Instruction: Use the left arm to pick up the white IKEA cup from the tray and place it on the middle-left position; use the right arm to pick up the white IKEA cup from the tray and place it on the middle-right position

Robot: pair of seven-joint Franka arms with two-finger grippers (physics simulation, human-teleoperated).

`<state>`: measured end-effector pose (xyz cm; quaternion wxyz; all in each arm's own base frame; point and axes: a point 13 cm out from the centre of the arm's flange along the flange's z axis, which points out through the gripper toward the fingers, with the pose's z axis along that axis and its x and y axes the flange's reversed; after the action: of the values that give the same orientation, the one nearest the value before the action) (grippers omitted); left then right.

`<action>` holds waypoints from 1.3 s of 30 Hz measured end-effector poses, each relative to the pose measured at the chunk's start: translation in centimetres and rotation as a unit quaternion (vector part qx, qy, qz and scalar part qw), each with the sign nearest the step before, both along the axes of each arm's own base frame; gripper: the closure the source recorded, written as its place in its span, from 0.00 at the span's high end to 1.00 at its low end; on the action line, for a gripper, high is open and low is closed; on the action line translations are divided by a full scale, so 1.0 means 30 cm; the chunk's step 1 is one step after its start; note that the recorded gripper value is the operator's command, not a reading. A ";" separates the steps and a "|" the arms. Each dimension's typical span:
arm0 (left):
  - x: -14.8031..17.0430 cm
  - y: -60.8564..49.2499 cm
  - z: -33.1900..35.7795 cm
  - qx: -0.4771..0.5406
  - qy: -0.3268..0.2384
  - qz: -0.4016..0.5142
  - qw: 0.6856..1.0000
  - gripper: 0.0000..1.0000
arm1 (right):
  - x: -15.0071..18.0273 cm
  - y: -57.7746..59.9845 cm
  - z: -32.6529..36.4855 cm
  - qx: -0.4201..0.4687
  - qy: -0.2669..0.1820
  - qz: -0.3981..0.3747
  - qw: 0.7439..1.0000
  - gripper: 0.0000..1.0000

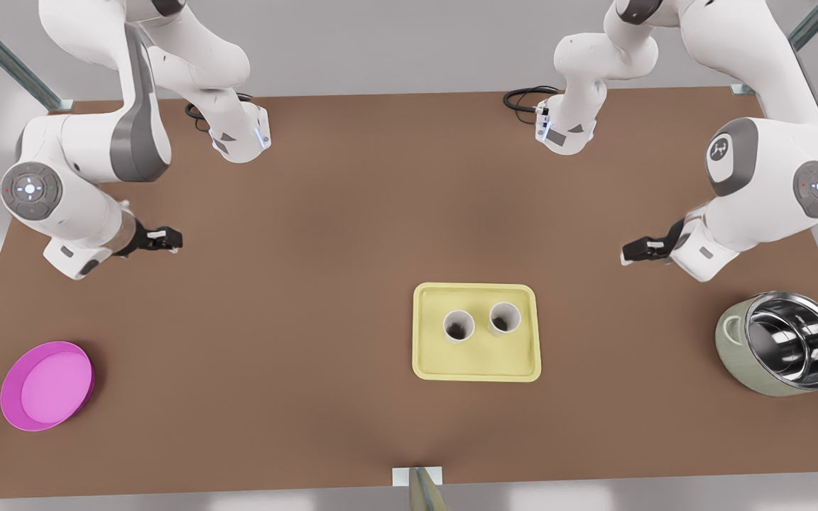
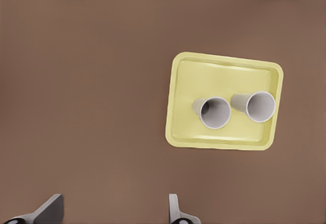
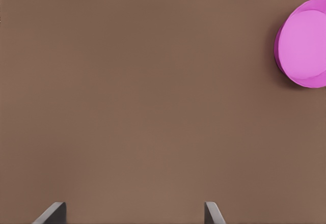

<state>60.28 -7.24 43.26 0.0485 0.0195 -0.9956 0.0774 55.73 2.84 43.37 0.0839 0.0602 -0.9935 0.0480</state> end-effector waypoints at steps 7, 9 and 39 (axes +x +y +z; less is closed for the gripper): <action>-0.055 -0.049 -0.155 -0.002 0.010 0.004 1.000 1.00 | 0.058 0.010 0.003 0.003 -0.031 0.007 1.000 1.00; -0.117 -0.160 -0.335 0.024 0.028 -0.033 0.999 1.00 | 0.068 0.036 0.013 0.008 -0.039 0.005 0.999 1.00; 0.096 -0.600 -1.114 0.046 -0.058 -0.015 0.997 0.54 | 0.327 1.941 -0.932 0.281 -0.228 -0.003 0.932 1.00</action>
<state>63.15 -25.25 9.84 -0.0093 0.0022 -0.9994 0.0319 65.53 61.06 15.42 -0.1651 0.0656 -0.9589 -0.2213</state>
